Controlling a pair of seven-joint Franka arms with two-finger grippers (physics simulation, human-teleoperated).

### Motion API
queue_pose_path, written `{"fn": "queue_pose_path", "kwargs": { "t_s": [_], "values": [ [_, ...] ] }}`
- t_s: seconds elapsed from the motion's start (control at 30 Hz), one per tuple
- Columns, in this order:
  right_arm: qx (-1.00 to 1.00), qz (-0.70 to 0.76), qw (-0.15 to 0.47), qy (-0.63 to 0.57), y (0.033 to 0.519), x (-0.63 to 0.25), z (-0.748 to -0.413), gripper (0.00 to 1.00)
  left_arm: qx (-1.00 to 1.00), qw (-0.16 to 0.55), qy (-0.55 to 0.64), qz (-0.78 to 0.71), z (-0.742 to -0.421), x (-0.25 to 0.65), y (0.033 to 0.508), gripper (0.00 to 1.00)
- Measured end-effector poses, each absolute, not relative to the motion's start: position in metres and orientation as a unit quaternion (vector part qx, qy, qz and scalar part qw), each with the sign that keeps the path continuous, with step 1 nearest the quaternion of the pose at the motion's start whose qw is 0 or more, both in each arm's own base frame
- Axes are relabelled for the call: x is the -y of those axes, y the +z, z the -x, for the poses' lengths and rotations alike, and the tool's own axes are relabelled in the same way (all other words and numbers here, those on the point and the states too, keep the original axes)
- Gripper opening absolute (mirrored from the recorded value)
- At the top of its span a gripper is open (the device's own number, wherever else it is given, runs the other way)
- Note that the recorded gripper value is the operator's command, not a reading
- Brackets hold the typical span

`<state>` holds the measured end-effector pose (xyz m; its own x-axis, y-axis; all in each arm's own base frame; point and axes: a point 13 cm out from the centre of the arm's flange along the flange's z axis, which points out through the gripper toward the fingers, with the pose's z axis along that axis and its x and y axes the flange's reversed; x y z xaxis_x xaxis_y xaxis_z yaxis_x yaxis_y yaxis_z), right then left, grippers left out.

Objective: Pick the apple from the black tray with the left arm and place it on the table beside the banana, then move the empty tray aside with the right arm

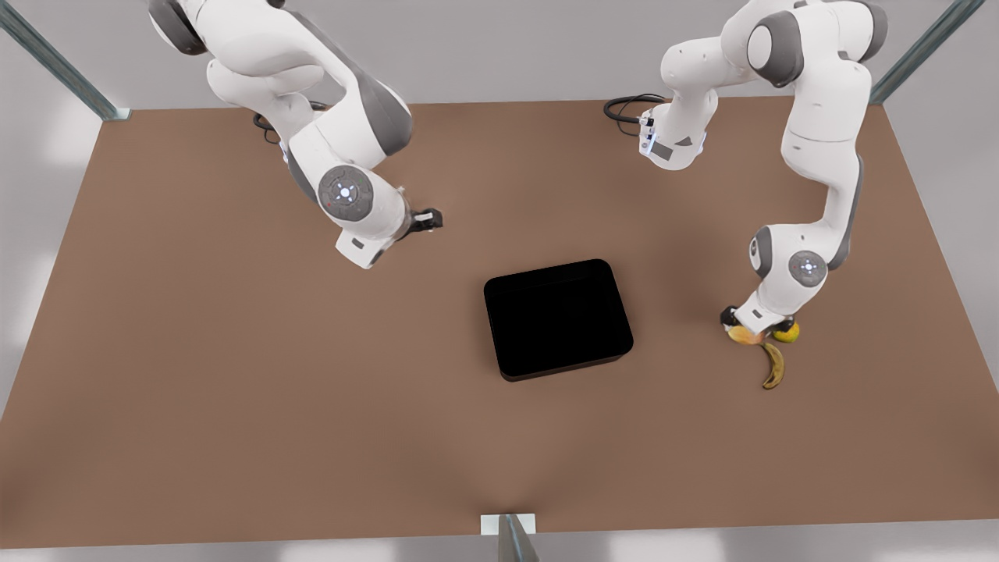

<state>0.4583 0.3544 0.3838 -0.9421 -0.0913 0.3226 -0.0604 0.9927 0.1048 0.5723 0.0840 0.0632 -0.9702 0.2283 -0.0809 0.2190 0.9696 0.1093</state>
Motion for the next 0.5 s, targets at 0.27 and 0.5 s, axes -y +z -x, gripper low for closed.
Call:
{"fn": "queue_pose_path", "kwargs": {
  "t_s": [0.27, 0.5],
  "values": [
    [0.979, 0.106, 0.164, -0.065, 0.302, -0.415, -0.503, 1.00, -0.971, 0.173, 0.075, -0.149, -0.670, -0.057, 0.322, 1.00],
    [0.976, 0.174, 0.107, -0.076, 0.258, -0.445, -0.558, 1.00, -0.990, 0.112, -0.033, -0.079, -0.642, -0.035, 0.454, 1.00]
  ]
}}
